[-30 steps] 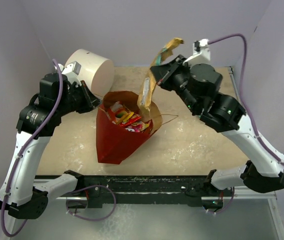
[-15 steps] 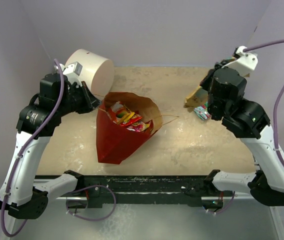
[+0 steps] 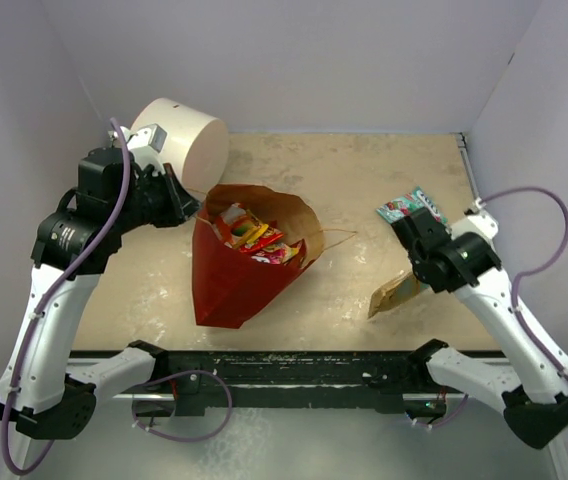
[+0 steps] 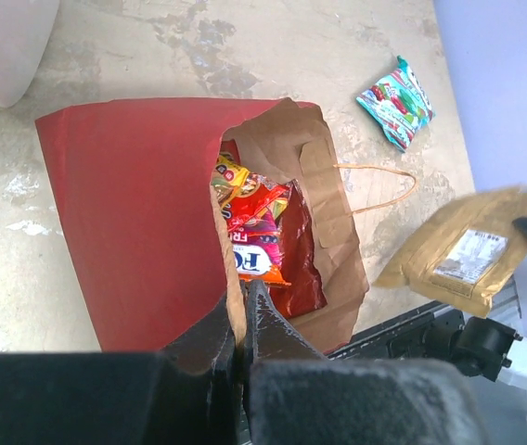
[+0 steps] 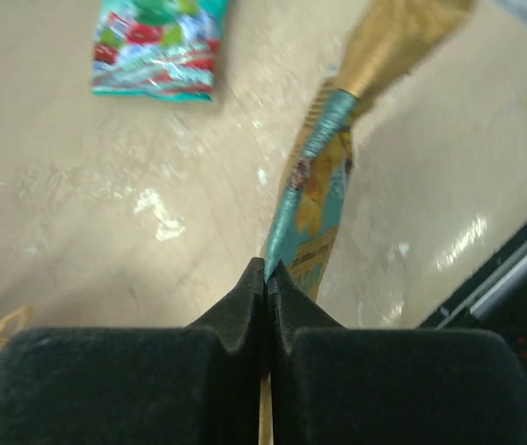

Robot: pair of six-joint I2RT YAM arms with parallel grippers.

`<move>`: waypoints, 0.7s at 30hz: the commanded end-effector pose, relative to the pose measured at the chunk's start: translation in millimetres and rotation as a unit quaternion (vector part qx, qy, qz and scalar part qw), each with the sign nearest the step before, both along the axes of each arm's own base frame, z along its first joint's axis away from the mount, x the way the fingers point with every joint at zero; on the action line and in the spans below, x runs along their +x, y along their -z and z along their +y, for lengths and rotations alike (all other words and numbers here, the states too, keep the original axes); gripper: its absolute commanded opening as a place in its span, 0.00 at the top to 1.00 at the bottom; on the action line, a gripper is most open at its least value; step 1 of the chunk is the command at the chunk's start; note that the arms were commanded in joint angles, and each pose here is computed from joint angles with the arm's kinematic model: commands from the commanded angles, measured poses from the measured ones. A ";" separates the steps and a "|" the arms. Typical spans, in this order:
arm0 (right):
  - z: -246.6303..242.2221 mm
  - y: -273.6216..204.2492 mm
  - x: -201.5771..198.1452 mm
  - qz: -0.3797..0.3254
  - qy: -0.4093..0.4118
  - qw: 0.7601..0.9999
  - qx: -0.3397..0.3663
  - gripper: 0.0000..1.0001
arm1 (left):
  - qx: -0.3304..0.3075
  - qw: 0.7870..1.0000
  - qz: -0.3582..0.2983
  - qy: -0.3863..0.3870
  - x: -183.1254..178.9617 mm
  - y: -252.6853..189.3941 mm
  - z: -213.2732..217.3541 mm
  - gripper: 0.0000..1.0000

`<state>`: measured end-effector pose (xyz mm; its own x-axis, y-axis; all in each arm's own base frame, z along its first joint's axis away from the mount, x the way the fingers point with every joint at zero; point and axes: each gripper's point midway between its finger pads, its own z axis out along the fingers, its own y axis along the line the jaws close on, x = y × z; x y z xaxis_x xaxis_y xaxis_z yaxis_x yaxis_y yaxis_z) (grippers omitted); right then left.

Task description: Take the snacks out of the paper bag

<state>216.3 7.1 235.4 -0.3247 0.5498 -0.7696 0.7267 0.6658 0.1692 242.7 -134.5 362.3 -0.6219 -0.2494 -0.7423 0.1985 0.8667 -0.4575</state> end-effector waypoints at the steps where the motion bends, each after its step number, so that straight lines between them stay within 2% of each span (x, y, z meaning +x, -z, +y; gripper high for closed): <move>1: -7.8 14.0 -30.6 -0.040 0.082 0.990 0.106 1.00 | -0.005 0.998 -0.056 0.010 -4.7 -28.7 2.9 1.00; 7: -6.7 53.8 -30.9 0.027 0.115 0.987 0.106 1.00 | 0.002 0.998 -0.059 0.008 -6.6 -28.9 5.6 1.00; 14: -29.9 100.8 -2.9 0.108 0.156 0.977 0.095 1.00 | 0.010 0.997 -0.075 0.004 -5.8 -40.3 9.8 1.00; 21: -64.0 113.5 52.9 0.102 0.168 0.975 0.100 1.00 | 0.004 0.997 -0.077 0.002 -6.2 -43.6 9.3 1.00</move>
<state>228.1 -46.3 114.1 -0.2312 0.8017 -0.5511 0.9524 0.3021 0.0399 235.0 -128.2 371.7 -0.5997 -0.2167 -0.7703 0.2241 0.8786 -0.4216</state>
